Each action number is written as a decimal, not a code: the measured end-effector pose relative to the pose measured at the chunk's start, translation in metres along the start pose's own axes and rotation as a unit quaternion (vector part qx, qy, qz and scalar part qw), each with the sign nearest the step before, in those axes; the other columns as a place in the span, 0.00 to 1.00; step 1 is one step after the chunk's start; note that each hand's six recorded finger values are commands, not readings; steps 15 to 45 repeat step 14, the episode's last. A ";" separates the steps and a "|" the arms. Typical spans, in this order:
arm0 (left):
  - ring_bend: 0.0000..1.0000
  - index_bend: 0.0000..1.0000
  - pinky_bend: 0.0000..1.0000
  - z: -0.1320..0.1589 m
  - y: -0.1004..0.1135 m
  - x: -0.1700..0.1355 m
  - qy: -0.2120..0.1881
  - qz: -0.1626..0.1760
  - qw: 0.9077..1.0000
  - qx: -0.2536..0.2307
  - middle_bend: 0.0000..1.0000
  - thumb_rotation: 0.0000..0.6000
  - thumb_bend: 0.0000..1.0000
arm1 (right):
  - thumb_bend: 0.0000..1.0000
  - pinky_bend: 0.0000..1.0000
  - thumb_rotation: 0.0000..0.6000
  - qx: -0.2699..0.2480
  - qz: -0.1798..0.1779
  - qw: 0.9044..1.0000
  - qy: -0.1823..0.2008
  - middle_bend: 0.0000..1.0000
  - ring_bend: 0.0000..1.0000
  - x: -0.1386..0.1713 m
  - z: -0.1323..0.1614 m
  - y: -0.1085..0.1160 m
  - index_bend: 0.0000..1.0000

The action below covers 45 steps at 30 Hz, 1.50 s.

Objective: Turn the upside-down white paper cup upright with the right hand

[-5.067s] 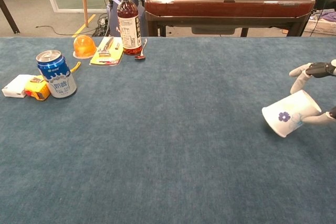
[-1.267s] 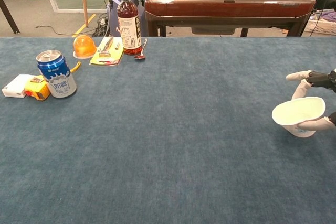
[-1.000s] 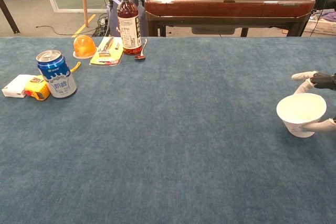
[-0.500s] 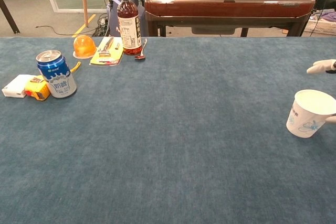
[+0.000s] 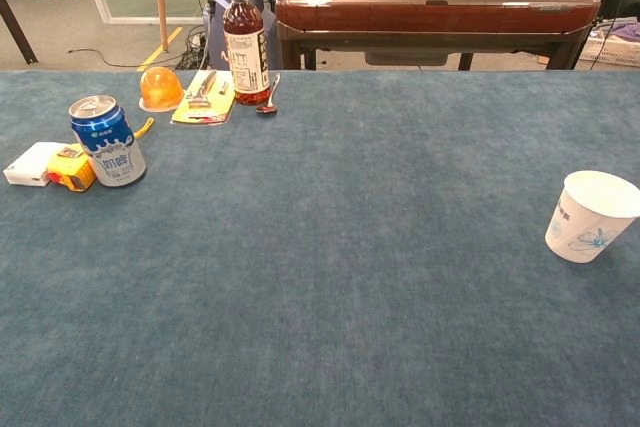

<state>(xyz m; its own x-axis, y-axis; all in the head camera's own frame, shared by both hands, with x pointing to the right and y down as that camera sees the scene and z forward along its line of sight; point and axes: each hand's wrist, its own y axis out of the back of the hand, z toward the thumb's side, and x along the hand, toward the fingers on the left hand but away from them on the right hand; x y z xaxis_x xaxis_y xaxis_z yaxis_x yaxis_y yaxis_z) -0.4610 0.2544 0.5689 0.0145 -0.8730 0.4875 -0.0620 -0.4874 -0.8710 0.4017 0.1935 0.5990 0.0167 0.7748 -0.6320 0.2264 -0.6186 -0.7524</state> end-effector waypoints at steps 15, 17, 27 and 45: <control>0.13 0.16 0.45 0.001 0.002 0.001 -0.003 0.016 1.000 -0.006 0.10 1.00 0.21 | 0.00 0.00 1.00 0.051 -0.078 0.995 -0.027 0.06 0.00 0.041 -0.009 0.033 0.17; 0.13 0.16 0.45 0.001 0.002 0.001 -0.003 0.016 1.000 -0.006 0.10 1.00 0.21 | 0.00 0.00 1.00 0.051 -0.078 0.995 -0.027 0.06 0.00 0.041 -0.009 0.033 0.17; 0.13 0.16 0.45 0.001 0.002 0.001 -0.003 0.016 1.000 -0.006 0.10 1.00 0.21 | 0.00 0.00 1.00 0.051 -0.078 0.995 -0.027 0.06 0.00 0.041 -0.009 0.033 0.17; 0.13 0.16 0.45 0.001 0.002 0.001 -0.003 0.016 1.000 -0.006 0.10 1.00 0.21 | 0.00 0.00 1.00 0.051 -0.078 0.995 -0.027 0.06 0.00 0.041 -0.009 0.033 0.17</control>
